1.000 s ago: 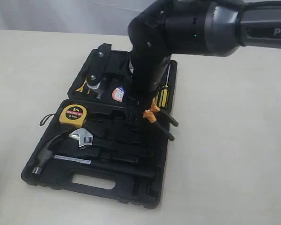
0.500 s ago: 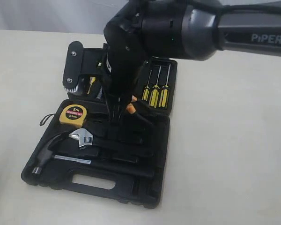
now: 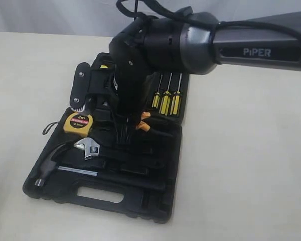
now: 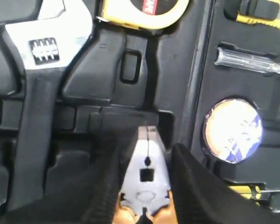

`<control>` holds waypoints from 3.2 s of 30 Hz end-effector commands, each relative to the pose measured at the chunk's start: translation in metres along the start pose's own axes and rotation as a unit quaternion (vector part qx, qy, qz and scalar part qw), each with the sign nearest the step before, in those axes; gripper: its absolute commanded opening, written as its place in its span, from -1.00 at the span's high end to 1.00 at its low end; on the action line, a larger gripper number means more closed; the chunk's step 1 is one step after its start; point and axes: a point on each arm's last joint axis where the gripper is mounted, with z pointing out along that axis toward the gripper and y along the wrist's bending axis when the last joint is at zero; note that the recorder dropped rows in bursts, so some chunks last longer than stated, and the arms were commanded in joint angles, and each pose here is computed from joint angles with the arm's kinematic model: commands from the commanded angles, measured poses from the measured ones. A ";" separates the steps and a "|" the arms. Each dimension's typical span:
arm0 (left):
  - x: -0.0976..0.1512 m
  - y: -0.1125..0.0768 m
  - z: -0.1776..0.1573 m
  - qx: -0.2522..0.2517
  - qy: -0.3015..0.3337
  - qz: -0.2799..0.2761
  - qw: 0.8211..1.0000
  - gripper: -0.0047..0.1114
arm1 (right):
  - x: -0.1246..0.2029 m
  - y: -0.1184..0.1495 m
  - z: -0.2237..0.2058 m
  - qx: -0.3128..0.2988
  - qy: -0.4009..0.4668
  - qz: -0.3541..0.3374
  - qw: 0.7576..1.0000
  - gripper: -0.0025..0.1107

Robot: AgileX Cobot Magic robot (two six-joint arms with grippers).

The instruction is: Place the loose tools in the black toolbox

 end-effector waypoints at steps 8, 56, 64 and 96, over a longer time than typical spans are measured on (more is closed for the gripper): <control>-0.001 0.000 0.000 0.002 0.000 0.002 1.000 0.92 | -0.010 0.009 -0.001 -0.048 -0.042 0.066 0.996 0.96; -0.001 0.000 0.000 0.002 0.000 0.003 1.000 0.92 | -0.008 -0.001 0.038 -0.007 0.019 0.215 0.976 0.96; -0.001 0.000 0.000 0.002 0.000 0.003 1.000 0.92 | 0.006 -0.002 0.065 0.019 0.071 0.231 0.970 0.96; -0.001 0.000 0.000 0.002 0.000 0.003 1.000 0.92 | -0.072 0.199 -0.112 0.129 -0.033 0.131 0.982 0.96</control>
